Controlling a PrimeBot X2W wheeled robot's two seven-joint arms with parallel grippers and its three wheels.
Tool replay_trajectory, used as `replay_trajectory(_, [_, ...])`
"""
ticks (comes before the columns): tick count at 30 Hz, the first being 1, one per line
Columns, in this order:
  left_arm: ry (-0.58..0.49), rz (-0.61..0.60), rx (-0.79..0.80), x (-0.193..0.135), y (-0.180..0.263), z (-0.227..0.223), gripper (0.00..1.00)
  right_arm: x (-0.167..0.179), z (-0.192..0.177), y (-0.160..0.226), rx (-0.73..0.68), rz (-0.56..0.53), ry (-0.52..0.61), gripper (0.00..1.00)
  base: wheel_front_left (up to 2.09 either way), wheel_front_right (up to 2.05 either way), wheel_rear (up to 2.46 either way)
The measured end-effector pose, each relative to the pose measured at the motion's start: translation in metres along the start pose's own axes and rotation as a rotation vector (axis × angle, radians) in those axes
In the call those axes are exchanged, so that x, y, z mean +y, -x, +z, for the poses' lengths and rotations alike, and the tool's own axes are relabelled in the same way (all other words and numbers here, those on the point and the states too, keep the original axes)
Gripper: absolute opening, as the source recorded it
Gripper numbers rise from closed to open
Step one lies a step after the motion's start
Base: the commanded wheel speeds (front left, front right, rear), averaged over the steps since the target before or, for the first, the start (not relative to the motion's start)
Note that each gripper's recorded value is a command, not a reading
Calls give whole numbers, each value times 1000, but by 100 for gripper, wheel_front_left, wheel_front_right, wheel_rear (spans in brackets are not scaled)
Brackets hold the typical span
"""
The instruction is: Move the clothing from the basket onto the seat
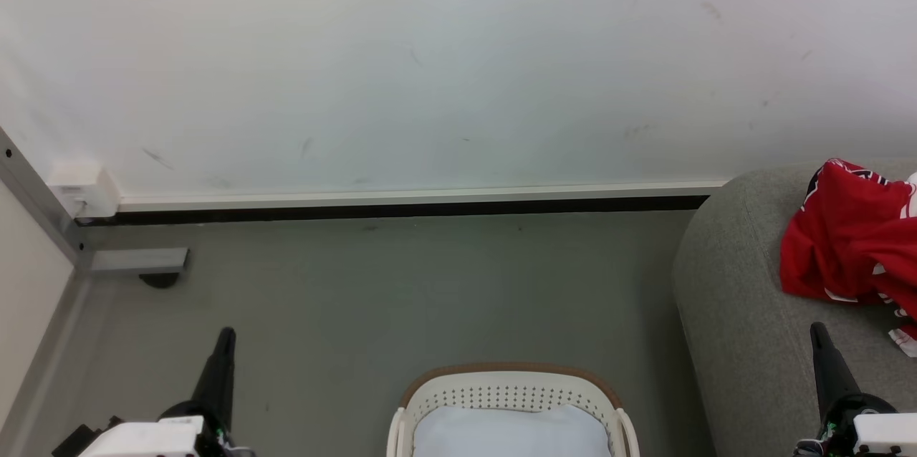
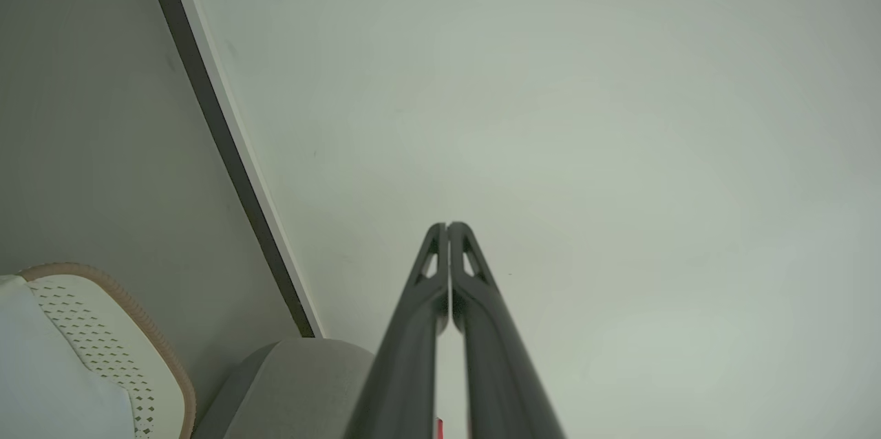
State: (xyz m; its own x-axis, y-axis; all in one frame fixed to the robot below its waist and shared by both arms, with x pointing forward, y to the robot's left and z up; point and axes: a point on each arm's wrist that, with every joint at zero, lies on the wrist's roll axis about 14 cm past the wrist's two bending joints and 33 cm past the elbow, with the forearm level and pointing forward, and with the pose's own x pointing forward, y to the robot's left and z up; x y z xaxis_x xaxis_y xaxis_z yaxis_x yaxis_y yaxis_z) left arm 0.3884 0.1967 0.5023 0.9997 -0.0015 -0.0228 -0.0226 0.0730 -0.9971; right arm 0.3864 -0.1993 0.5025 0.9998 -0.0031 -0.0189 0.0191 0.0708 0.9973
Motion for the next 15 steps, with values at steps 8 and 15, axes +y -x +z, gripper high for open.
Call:
replay_trajectory(8, [54,-11,0,-3,0,2,0,2,1,-1,2,7,-49,0,0,0,0])
replay_trajectory(15, [73,-16,-1,-4,-1,3,0,3,1,-2,5,13,-72,0,0,0,0])
